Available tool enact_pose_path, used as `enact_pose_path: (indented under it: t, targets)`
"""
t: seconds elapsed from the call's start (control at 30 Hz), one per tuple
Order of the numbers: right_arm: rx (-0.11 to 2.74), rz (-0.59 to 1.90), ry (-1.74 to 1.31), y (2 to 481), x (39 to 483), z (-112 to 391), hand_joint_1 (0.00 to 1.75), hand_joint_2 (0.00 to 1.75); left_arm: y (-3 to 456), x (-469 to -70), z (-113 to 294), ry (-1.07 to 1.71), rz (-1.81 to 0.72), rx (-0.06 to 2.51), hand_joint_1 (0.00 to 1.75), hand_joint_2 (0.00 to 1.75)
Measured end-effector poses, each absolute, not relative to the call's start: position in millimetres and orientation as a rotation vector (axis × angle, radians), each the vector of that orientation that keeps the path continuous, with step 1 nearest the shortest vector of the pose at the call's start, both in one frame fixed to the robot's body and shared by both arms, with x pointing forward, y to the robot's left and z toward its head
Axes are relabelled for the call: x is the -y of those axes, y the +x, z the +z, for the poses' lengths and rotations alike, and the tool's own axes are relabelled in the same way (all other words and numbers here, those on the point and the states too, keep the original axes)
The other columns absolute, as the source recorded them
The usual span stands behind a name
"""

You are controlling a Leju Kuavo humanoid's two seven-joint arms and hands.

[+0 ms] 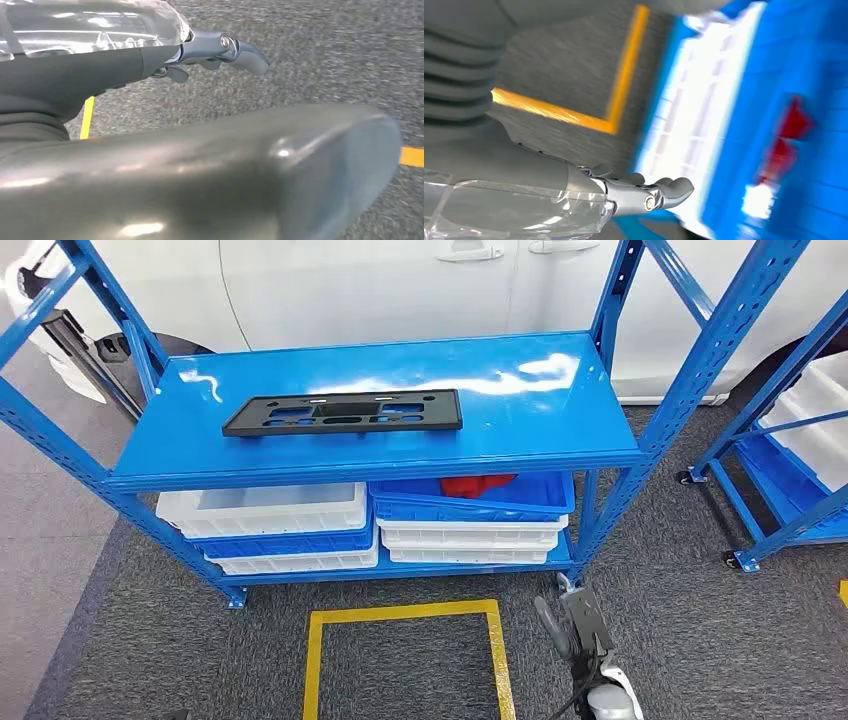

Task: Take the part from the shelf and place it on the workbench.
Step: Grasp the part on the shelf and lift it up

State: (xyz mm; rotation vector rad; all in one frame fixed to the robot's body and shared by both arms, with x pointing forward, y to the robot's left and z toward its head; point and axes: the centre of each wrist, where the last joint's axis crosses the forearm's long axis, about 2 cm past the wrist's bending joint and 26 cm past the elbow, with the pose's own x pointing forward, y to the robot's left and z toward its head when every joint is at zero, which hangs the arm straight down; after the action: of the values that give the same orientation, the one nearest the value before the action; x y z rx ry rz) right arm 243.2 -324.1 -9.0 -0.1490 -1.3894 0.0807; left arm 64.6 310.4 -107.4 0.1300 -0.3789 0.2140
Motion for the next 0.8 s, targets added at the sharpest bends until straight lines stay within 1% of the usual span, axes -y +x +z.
enact_pose_path:
  t: [0.07,0.23,0.4,0.5,0.8]
  targets:
    - [1.434,0.094,-0.170,250.8,324.3,-0.8,0.00,1.75,63.5,-310.6,-107.6,0.135,0.220,0.371,0.00,0.00]
    - [1.659,0.168,-0.272,289.6,320.2,46.3,0.00,1.75,62.4,-313.3,-107.7,0.158,0.249,0.351,0.00,0.00]
    - [1.844,0.261,-0.372,316.8,307.1,90.3,0.00,1.75,60.6,-314.0,-108.0,0.174,0.278,0.337,0.00,0.00]
    - [1.939,0.343,-0.418,331.2,291.9,114.2,0.00,1.75,60.4,-312.9,-108.1,0.176,0.289,0.332,0.00,0.00]
    - [2.120,0.646,-0.505,357.7,232.0,160.8,0.00,1.75,57.7,-310.5,-108.7,0.178,0.297,0.310,0.00,0.00]
